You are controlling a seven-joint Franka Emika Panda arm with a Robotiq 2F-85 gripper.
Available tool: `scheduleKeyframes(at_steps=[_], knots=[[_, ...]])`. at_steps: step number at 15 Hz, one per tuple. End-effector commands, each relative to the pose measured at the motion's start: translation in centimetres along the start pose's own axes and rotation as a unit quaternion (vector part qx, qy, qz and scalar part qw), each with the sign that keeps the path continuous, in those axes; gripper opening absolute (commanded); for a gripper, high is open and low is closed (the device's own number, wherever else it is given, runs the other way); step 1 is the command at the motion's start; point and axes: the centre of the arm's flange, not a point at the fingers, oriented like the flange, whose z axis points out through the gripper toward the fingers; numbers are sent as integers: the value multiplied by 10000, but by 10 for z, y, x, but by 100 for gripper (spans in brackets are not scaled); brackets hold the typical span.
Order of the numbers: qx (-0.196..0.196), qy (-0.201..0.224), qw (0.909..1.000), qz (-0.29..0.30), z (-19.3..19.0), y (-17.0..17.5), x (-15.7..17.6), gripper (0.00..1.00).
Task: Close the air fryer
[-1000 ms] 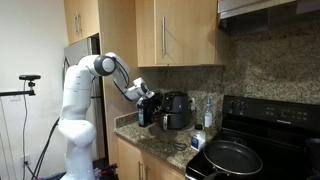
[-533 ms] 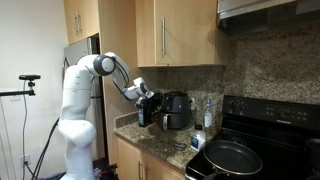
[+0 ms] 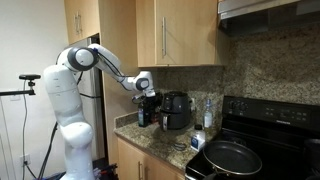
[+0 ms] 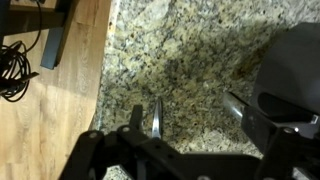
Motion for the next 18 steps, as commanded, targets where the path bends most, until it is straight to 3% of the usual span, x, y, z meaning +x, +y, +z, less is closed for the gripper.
scheduleKeyframes(at_steps=[1, 3, 4, 9, 11, 12, 16, 18], knots=[[24, 13, 10000, 8, -2, 0, 1, 100], [5, -1, 10000, -62, 1, -3, -9, 100], [-239, -143, 9993, -248, 12, -5, -1, 100], [-1303, 831, 9820, -1087, 77, 5, 48, 100], [-1197, 1033, 9796, -1243, 97, 3, 57, 100], [-1218, 906, 9824, -1089, 80, 16, 46, 100], [-1375, 948, 9777, -1276, 99, 11, 54, 100], [-1356, 1212, 9738, -1367, 112, -2, 73, 100]])
